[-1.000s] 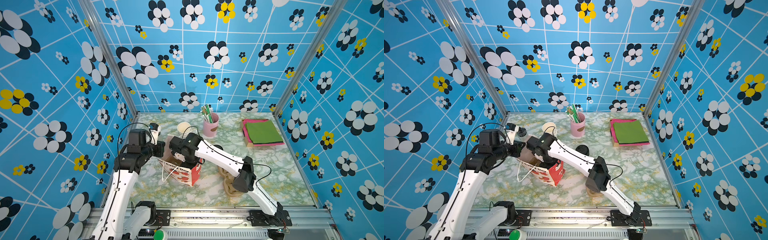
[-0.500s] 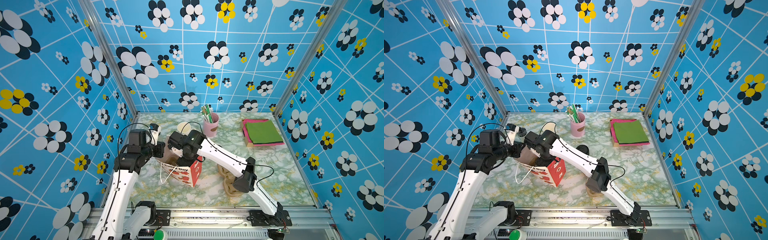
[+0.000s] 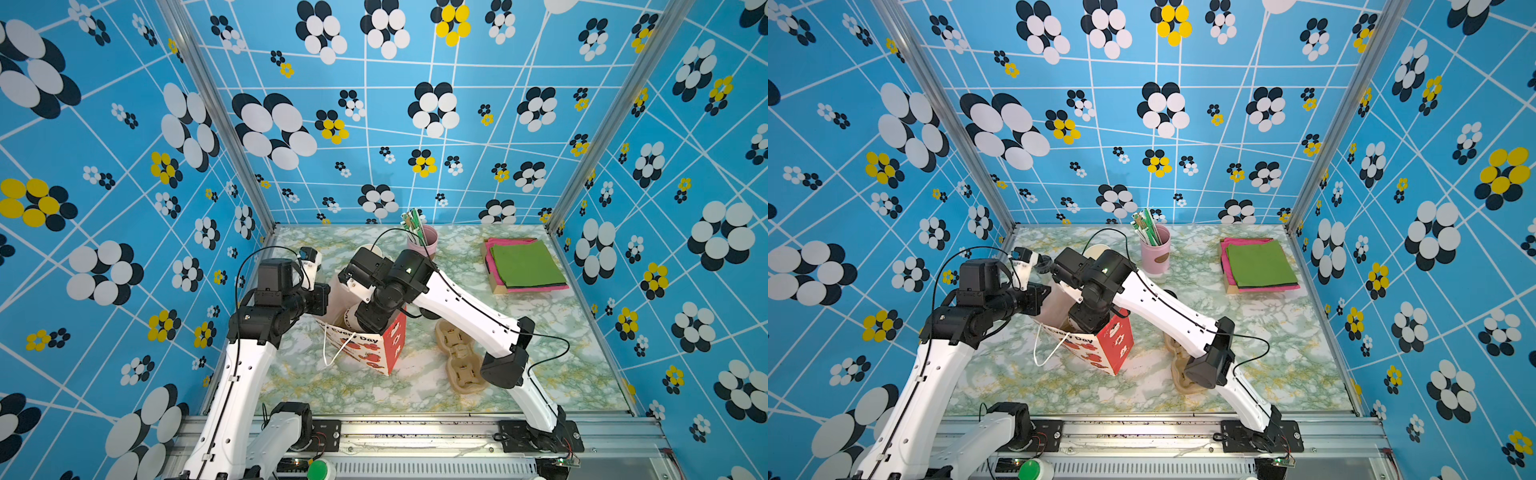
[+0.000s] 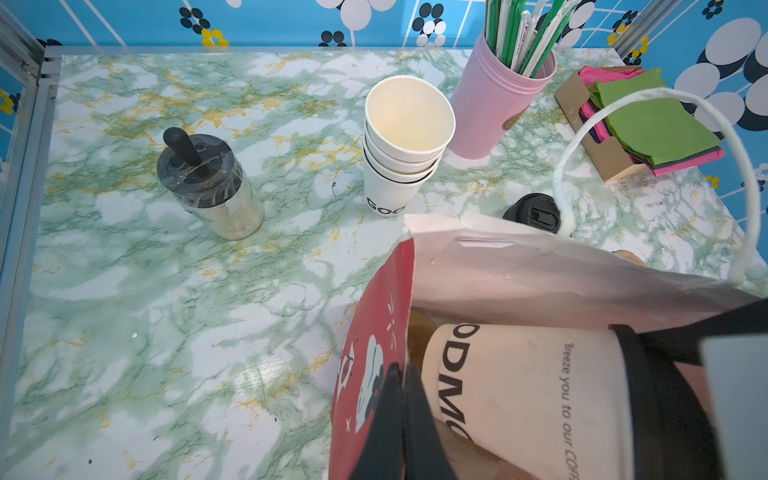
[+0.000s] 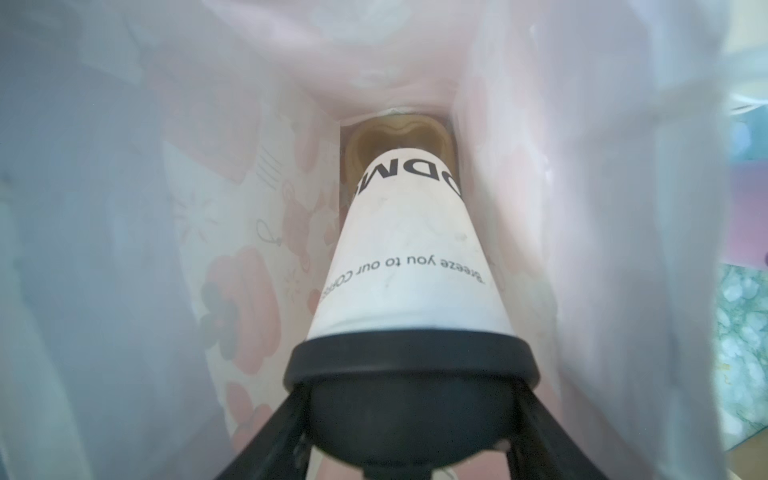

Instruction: Pack the takeout coffee

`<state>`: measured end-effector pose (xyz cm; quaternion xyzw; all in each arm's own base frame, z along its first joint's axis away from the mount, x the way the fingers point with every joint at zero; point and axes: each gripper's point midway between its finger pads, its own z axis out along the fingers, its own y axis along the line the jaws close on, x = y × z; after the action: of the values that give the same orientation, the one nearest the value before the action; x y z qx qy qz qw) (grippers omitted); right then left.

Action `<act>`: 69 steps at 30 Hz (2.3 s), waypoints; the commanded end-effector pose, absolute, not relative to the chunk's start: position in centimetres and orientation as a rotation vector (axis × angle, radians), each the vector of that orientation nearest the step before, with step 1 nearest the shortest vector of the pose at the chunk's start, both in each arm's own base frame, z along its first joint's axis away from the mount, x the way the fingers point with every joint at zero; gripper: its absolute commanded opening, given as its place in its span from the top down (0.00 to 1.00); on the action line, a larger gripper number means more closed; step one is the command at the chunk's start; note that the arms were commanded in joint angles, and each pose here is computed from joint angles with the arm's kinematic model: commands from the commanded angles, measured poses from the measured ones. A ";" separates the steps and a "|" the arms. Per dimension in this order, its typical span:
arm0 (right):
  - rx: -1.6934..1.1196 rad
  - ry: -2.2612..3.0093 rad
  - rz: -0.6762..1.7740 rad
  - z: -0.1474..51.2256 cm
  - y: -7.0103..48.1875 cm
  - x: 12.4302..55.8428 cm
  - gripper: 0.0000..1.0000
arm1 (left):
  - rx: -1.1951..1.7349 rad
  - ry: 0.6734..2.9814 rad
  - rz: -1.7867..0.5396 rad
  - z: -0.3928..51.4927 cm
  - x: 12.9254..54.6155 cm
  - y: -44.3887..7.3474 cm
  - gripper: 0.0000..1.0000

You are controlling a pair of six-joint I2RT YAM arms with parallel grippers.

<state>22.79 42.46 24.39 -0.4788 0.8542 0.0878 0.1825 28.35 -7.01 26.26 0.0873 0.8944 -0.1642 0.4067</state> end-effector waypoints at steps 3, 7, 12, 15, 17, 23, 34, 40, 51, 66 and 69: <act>-1.276 2.321 0.287 28.8 41.7 22.7 0.51 | 0.209 2.293 -0.407 25.1 28.1 -6.7 1.00; -1.255 2.294 0.301 30.1 41.3 22.7 0.51 | 0.210 2.294 -0.409 25.0 28.2 -6.7 1.00; -1.246 2.272 0.308 30.8 41.2 22.7 0.51 | 0.209 2.294 -0.412 25.0 28.1 -6.7 1.00; -1.246 2.269 0.309 31.0 41.1 22.7 0.51 | 0.210 2.292 -0.410 25.1 28.1 -6.7 1.00; -1.242 2.265 0.311 31.2 41.0 22.7 0.51 | 0.211 2.290 -0.409 25.1 28.1 -6.7 1.00; -1.233 2.254 0.305 31.8 40.6 22.7 0.51 | 0.214 2.272 -0.426 25.8 28.1 -7.0 0.95; -1.231 2.239 0.307 32.5 40.2 22.5 0.51 | 0.245 2.141 -0.499 31.6 27.9 -8.1 0.59; -1.227 2.231 0.314 32.8 40.2 22.5 0.51 | 0.260 2.086 -0.531 33.9 27.2 -8.6 0.55; -1.217 2.215 0.342 33.9 39.9 22.2 0.51 | 0.290 2.156 -0.681 31.9 26.6 -10.4 0.80; -1.209 2.198 0.406 35.0 40.0 21.6 0.51 | 0.422 2.314 -0.585 27.1 27.0 -12.4 0.81; -1.208 2.195 0.410 35.1 40.1 21.6 0.51 | 0.435 2.329 -0.576 26.7 27.1 -12.7 0.81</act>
<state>22.35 40.05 32.02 -0.4609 0.8389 0.1185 0.2642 27.50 -12.68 28.24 0.1576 0.8859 -0.2363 0.3667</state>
